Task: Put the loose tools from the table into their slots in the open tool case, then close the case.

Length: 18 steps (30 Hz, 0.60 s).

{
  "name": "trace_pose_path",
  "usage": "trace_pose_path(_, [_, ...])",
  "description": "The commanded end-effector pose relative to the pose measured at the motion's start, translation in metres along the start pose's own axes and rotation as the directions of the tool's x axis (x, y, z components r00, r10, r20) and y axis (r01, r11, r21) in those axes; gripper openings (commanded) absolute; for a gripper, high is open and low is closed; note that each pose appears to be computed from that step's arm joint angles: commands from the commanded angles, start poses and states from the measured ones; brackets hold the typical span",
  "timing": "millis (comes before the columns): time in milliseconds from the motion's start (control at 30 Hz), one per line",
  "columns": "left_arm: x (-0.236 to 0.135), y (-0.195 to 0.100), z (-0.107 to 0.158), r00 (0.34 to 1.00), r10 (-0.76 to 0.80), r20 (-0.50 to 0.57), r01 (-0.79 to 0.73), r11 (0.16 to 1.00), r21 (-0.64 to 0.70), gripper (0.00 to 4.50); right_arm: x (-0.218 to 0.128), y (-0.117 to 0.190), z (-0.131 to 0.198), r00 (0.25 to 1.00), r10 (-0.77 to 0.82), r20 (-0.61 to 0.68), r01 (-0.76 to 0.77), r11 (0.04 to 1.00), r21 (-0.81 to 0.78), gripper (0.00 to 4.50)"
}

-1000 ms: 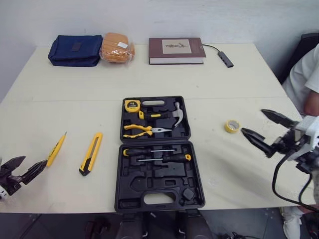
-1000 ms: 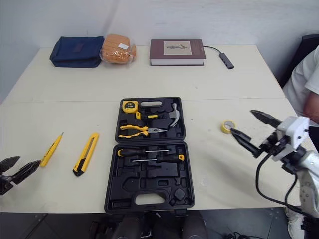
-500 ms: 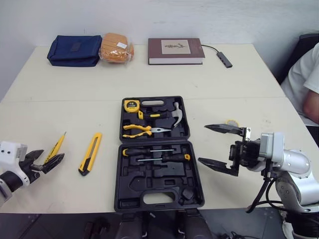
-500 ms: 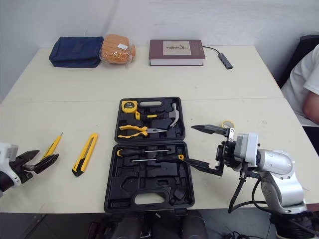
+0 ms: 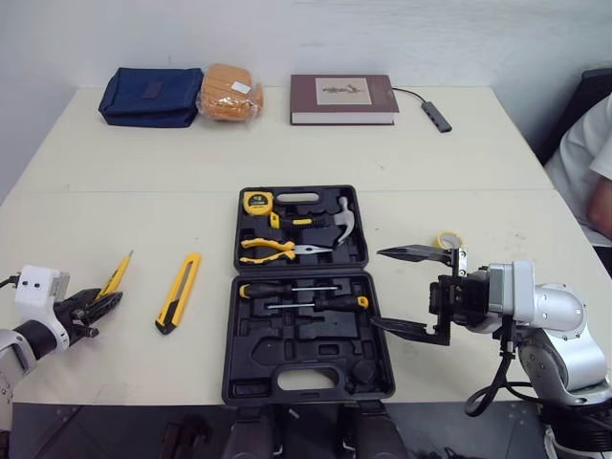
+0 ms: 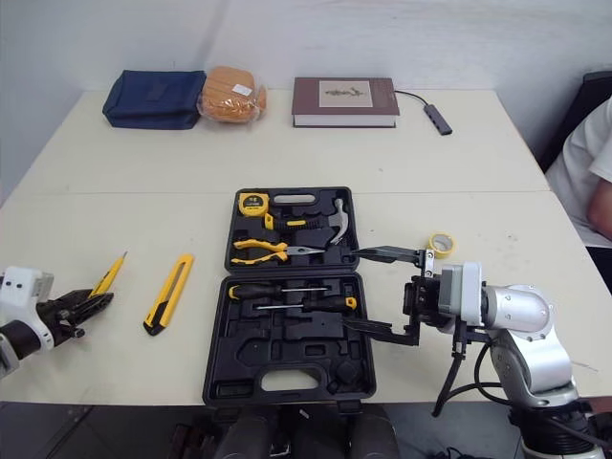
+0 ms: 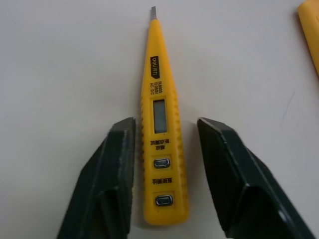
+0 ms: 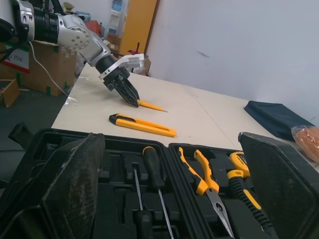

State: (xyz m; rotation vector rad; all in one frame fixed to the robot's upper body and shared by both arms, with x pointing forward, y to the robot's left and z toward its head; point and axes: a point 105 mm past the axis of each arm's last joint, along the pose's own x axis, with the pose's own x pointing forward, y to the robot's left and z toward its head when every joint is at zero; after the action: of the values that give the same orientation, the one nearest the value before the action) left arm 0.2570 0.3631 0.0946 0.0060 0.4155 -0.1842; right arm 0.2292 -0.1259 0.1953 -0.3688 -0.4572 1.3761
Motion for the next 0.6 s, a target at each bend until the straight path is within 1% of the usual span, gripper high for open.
trace_pose_path(33, [0.007,-0.01,-0.018,0.997,-0.048,-0.058,0.046,0.999,-0.026,0.52,-0.005,0.002,0.002,1.0,-0.004,0.003,0.004,1.0,-0.021,4.5])
trace_pose_path(67, [0.007,-0.01,-0.017,0.998,-0.041,-0.053,0.04,0.999,-0.016,0.38,-0.007,0.004,0.001,1.0,-0.004,-0.002,0.003,1.0,-0.015,4.5])
trace_pose_path(233, [0.007,-0.006,-0.008,1.0,-0.01,0.009,0.01,1.0,0.013,0.38,-0.013,0.008,-0.003,1.0,-0.014,-0.012,0.014,1.0,-0.003,4.5])
trace_pose_path(267, [0.006,-0.007,-0.002,0.999,-0.016,0.044,0.015,0.999,0.034,0.38,-0.014,0.009,-0.004,1.0,-0.014,-0.015,0.014,1.0,-0.002,4.5])
trace_pose_path(333, [0.002,-0.016,0.034,0.974,-0.077,0.215,0.047,0.989,0.143,0.38,-0.019,0.01,-0.006,0.999,-0.017,-0.029,0.017,1.0,-0.006,4.5])
trace_pose_path(367, [-0.001,-0.02,0.048,0.955,-0.106,0.277,0.053,0.98,0.191,0.38,-0.021,0.01,-0.006,0.999,-0.017,-0.036,0.017,1.0,-0.009,4.5])
trace_pose_path(433, [-0.005,-0.032,0.072,0.916,-0.185,0.355,0.08,0.953,0.291,0.38,-0.025,0.008,-0.007,0.999,-0.023,-0.047,0.022,1.0,-0.016,4.5])
trace_pose_path(500, [-0.008,-0.051,0.087,0.883,-0.301,0.36,0.15,0.907,0.393,0.38,-0.031,0.01,-0.007,0.998,-0.016,-0.061,0.015,1.0,-0.013,4.5])
trace_pose_path(600, [-0.008,-0.075,0.094,0.846,-0.431,0.314,0.247,0.838,0.486,0.38,-0.038,0.012,-0.008,0.996,-0.003,-0.09,0.003,1.0,-0.006,4.5])
